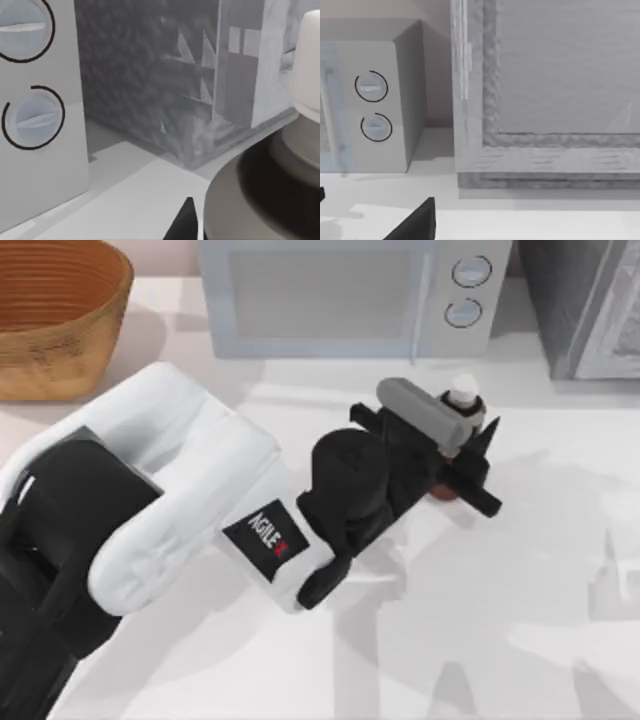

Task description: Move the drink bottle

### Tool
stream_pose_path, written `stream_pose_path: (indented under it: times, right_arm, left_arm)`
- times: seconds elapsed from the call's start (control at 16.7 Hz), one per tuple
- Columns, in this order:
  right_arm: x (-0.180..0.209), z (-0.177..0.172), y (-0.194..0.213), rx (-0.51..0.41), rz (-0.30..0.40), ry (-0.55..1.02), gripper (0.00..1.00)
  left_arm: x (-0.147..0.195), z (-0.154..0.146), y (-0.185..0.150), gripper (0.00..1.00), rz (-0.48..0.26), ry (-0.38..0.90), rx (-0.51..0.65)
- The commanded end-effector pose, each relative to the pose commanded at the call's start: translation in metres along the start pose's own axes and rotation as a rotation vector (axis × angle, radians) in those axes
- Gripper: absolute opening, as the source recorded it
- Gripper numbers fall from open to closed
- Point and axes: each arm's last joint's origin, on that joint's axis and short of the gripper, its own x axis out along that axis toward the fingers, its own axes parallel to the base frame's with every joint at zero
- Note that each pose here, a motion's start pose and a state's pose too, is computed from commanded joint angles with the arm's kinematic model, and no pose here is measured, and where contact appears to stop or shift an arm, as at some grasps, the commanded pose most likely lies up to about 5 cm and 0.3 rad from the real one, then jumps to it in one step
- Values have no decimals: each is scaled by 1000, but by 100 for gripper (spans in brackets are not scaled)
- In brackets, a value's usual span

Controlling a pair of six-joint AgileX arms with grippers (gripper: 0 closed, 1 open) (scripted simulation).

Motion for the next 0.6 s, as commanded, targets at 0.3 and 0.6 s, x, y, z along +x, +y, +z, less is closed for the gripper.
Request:
stream_pose_path:
  times: [0.3,0.6]
  right_arm:
    - [0,0,0,0,0,0,100]
    - [0,0,0,0,0,0,100]
  left_arm:
    - [0,0,0,0,0,0,0]
    - [0,0,0,0,0,0,0]
